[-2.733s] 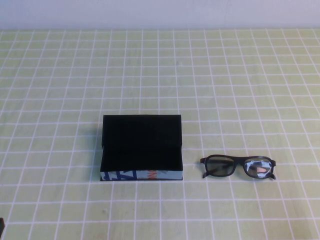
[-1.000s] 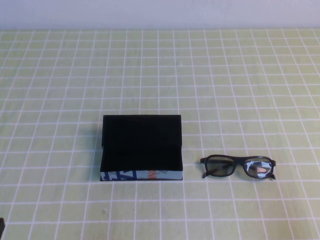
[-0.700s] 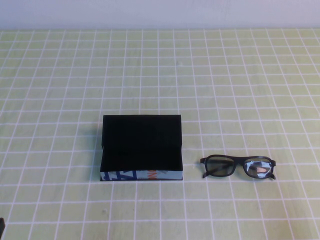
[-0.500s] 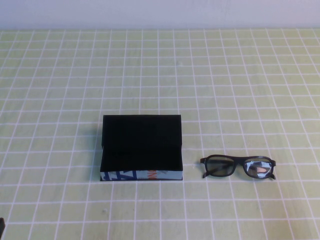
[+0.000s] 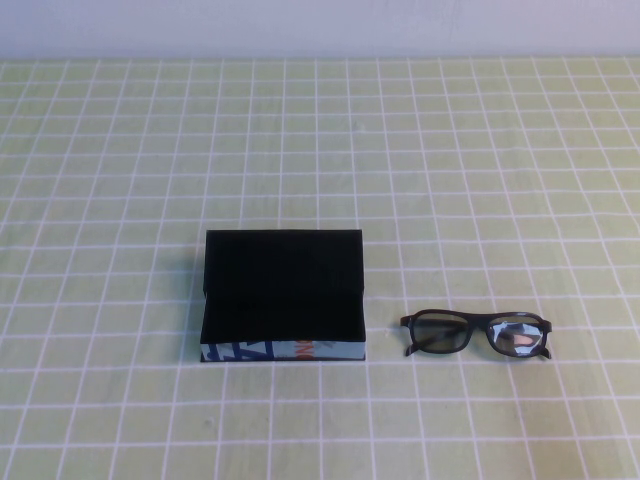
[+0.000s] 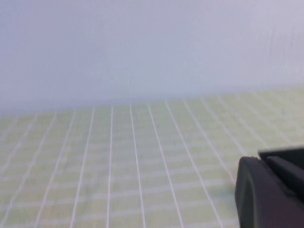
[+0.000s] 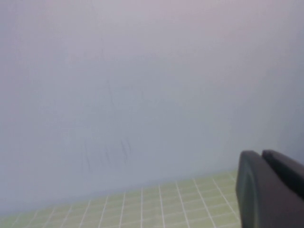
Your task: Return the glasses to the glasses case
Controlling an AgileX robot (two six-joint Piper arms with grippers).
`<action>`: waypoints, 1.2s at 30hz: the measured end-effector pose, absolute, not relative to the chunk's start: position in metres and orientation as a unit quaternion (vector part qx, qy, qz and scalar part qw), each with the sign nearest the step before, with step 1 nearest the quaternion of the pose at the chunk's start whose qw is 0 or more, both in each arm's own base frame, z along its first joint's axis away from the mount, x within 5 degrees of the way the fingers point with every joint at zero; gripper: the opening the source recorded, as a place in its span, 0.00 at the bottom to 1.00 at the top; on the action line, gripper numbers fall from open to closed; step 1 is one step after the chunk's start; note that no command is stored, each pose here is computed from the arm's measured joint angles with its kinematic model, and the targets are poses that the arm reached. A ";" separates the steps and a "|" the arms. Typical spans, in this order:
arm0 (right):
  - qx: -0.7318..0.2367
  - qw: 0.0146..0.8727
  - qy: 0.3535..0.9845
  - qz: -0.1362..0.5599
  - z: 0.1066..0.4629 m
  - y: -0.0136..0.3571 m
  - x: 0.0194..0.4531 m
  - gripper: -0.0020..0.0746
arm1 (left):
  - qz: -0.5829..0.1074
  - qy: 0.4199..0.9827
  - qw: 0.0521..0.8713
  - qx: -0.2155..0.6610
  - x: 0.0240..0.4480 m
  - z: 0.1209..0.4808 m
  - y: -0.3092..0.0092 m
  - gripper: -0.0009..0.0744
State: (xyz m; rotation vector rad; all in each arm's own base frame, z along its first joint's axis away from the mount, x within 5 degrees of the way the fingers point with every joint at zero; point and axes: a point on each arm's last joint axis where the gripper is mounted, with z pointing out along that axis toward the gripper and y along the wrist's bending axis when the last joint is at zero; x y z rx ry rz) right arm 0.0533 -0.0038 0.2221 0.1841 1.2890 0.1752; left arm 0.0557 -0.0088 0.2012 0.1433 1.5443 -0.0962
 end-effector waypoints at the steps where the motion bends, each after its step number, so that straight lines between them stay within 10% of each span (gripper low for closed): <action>1: 0.087 0.800 0.588 0.080 0.224 -0.004 0.053 0.00 | -0.044 0.679 0.730 0.060 0.056 0.206 -0.008 0.01; 10: 0.114 0.916 0.378 0.072 0.260 -0.014 0.030 0.00 | -0.076 0.628 0.774 0.022 0.054 0.218 -0.007 0.01; 19: 0.118 0.922 0.328 0.168 0.320 -0.010 0.009 0.00 | -0.118 0.568 0.815 -0.015 0.050 0.232 -0.005 0.01; 28: 0.096 0.899 0.382 0.189 0.384 -0.003 -0.018 0.00 | -0.198 0.389 0.898 -0.063 0.031 0.262 0.001 0.01; 36: 0.101 0.781 0.587 0.188 0.403 0.005 0.023 0.00 | -0.199 0.418 0.885 -0.038 0.025 0.296 -0.002 0.01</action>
